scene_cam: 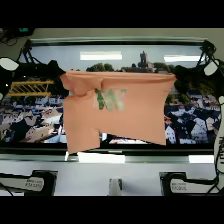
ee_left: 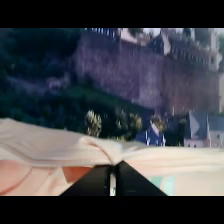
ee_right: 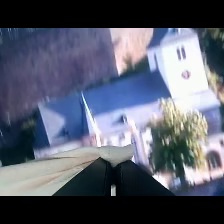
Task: Fold the shirts.
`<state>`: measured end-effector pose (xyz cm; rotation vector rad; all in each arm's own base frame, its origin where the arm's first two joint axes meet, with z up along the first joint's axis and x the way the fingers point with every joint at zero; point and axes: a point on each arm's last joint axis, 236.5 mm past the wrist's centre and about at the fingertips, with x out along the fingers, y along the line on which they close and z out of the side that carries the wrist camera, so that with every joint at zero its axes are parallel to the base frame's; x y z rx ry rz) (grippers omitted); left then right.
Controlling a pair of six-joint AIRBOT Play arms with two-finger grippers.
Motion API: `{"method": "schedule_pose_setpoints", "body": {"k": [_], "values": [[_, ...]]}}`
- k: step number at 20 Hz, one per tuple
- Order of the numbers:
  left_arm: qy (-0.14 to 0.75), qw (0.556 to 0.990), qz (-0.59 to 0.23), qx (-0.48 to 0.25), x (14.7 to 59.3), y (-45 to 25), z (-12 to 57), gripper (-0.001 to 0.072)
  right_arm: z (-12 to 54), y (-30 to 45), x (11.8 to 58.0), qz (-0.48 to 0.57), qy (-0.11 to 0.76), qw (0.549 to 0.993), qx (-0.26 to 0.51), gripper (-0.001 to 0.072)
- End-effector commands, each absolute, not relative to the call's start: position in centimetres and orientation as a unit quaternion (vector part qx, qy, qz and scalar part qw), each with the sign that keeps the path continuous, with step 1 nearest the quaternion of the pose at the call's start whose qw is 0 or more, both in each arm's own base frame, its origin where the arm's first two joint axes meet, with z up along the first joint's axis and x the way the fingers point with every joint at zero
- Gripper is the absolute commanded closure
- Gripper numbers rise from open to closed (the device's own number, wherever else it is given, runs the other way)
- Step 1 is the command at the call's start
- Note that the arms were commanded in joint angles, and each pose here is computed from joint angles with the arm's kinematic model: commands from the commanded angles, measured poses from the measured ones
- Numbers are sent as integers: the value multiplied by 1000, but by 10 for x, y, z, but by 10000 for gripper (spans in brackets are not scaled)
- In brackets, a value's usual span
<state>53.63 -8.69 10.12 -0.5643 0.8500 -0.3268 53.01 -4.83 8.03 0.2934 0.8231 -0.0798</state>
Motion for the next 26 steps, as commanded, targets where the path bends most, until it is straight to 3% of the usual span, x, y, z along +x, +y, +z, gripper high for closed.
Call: {"method": "schedule_pose_setpoints", "body": {"k": [1, 3, 6, 10, 13, 15, 21, 25, 26], "values": [[292, 901, -100, -306, 597, -65, 108, 669, 126, -70, 590, -69, 225, 951, 201, 688], [274, 914, -96, -285, 610, -72, 98, 669, 121, -70, 601, -72, 206, 947, 236, 688], [288, 910, -100, -280, 618, -100, 64, 669, 66, -54, 601, -66, 274, 914, 291, 688], [321, 903, -111, -261, 617, -121, 23, 668, 9, -43, 586, -65, 361, 885, 287, 688], [334, 899, -124, -253, 610, -123, 26, 669, 11, -40, 581, -61, 369, 882, 286, 688], [358, 896, -168, -202, 593, -128, 26, 669, 12, -35, 571, -38, 392, 885, 246, 688], [534, 798, -243, -140, 505, -131, -28, 670, -41, -30, 497, -17, 560, 814, 155, 688], [552, 787, -221, -163, 501, -127, -32, 662, -57, -26, 481, -31, 595, 783, 178, 687], [555, 784, -215, -173, 501, -128, -32, 563, -57, -26, 481, -38, 594, 781, 190, 626]]}}
